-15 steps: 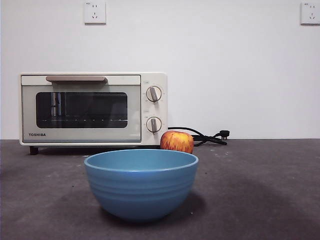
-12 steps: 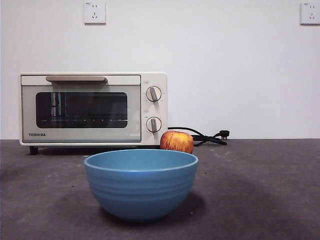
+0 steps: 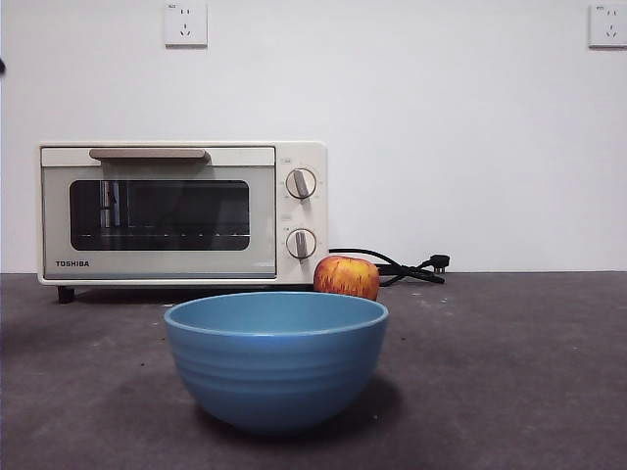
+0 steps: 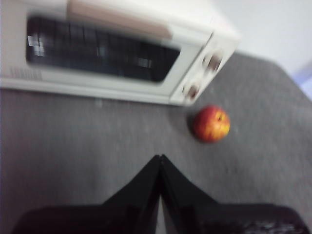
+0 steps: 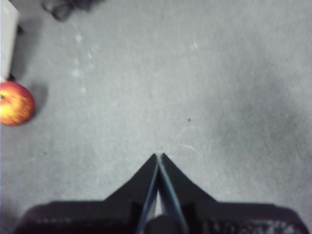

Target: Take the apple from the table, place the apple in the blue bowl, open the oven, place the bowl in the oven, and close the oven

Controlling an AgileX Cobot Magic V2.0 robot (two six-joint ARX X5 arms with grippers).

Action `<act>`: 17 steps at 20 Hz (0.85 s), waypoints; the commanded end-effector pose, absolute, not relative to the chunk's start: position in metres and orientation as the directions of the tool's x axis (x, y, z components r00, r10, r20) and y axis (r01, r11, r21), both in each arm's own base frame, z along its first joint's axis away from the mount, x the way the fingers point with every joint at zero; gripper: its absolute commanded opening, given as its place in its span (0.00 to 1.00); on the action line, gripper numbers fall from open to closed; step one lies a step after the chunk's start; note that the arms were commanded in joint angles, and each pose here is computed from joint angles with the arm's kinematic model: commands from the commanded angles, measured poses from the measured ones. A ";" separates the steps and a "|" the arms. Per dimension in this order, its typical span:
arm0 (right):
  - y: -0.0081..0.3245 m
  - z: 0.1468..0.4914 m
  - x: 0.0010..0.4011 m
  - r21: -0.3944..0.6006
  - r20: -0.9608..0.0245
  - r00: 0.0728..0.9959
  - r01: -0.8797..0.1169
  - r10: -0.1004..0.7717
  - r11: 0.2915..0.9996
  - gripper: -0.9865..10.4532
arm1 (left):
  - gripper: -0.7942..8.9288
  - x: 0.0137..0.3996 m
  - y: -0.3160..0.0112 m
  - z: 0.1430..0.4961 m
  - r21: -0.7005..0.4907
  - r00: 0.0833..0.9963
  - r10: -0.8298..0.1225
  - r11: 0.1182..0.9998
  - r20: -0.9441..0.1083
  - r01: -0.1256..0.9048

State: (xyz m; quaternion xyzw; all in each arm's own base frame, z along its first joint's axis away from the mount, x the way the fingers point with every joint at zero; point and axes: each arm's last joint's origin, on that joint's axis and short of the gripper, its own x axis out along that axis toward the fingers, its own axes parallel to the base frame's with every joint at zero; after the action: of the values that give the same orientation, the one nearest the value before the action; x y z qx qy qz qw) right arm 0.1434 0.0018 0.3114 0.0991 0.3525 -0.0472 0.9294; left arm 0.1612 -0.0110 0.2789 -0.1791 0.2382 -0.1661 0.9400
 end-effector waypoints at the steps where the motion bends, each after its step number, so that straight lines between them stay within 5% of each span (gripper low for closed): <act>1: 0.003 0.310 0.159 0.162 -0.705 0.709 0.150 0.008 0.975 0.09 | 0.08 0.168 -0.013 0.272 -0.465 0.770 -0.449 0.856 -0.454 0.225; 7: 0.013 0.311 0.204 0.335 -0.745 0.608 -0.017 0.276 0.942 0.09 | 0.08 0.175 -0.015 0.254 -0.546 0.644 -0.528 0.814 -0.553 0.199; 12: 0.054 0.327 0.252 0.310 -0.763 0.549 -0.152 0.341 0.938 0.09 | 0.08 0.171 -0.015 0.250 -0.539 0.612 -0.528 0.821 -0.589 0.190; 17: 0.110 0.341 0.294 0.217 -0.791 0.524 -0.244 0.317 0.945 0.09 | 0.08 0.169 -0.015 0.248 -0.514 0.596 -0.527 0.831 -0.605 0.213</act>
State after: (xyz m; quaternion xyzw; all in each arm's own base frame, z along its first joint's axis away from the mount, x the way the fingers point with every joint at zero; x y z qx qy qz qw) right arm 0.2920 0.1090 0.3409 0.0445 0.4615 0.1590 0.8717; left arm 0.1691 -0.0146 0.2467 -0.2101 0.4009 -0.2046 0.8679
